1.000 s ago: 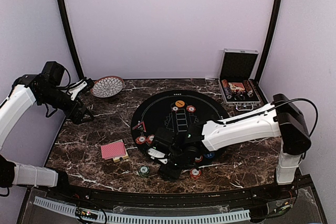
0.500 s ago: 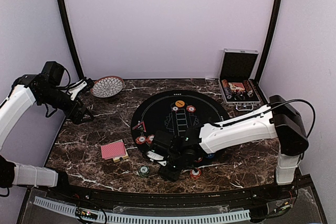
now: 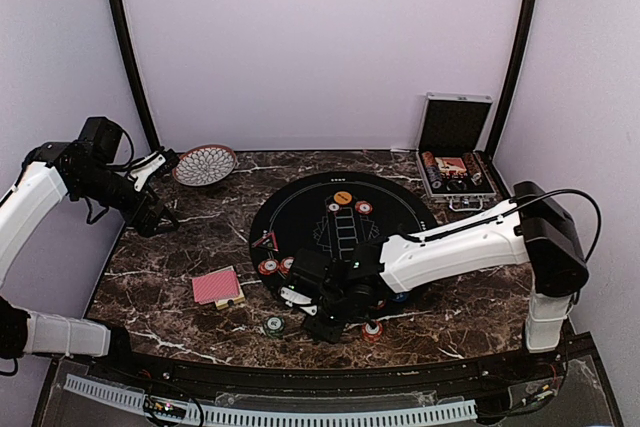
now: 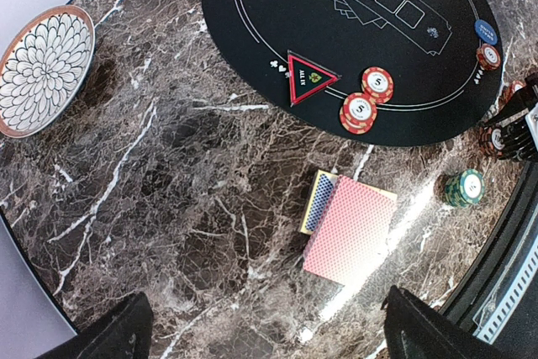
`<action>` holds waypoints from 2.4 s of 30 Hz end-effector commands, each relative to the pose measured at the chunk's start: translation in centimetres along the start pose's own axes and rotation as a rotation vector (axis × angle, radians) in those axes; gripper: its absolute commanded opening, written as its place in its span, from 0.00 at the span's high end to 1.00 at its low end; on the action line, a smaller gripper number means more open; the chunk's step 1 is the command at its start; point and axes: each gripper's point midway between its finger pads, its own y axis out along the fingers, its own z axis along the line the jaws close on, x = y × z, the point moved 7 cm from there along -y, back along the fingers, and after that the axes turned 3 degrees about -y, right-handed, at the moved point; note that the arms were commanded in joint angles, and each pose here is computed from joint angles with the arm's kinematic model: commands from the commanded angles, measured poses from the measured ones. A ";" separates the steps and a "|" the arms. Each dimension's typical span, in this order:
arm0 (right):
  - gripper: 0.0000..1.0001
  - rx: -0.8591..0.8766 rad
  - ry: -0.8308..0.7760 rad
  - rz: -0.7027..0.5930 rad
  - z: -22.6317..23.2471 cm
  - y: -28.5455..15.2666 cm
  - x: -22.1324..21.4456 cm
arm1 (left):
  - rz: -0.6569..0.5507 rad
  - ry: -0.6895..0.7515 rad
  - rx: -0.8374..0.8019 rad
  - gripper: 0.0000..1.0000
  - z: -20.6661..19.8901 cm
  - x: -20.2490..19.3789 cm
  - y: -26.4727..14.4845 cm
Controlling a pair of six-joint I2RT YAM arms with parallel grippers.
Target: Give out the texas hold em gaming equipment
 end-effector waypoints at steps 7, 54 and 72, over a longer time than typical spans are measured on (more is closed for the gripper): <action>0.76 -0.027 -0.004 -0.098 0.1 -3.4 1.9 | -0.009 0.004 0.000 0.01 -0.3 0.1 -0.6; 0.45 -0.080 0.171 -0.139 -8.3 3.8 7.4 | -0.004 -0.010 -0.013 0.01 -0.4 -0.2 -0.2; 0.41 -0.069 0.081 -0.188 -4.4 -4.8 6.8 | -0.003 -0.012 -0.004 0.01 -0.5 -0.3 -0.5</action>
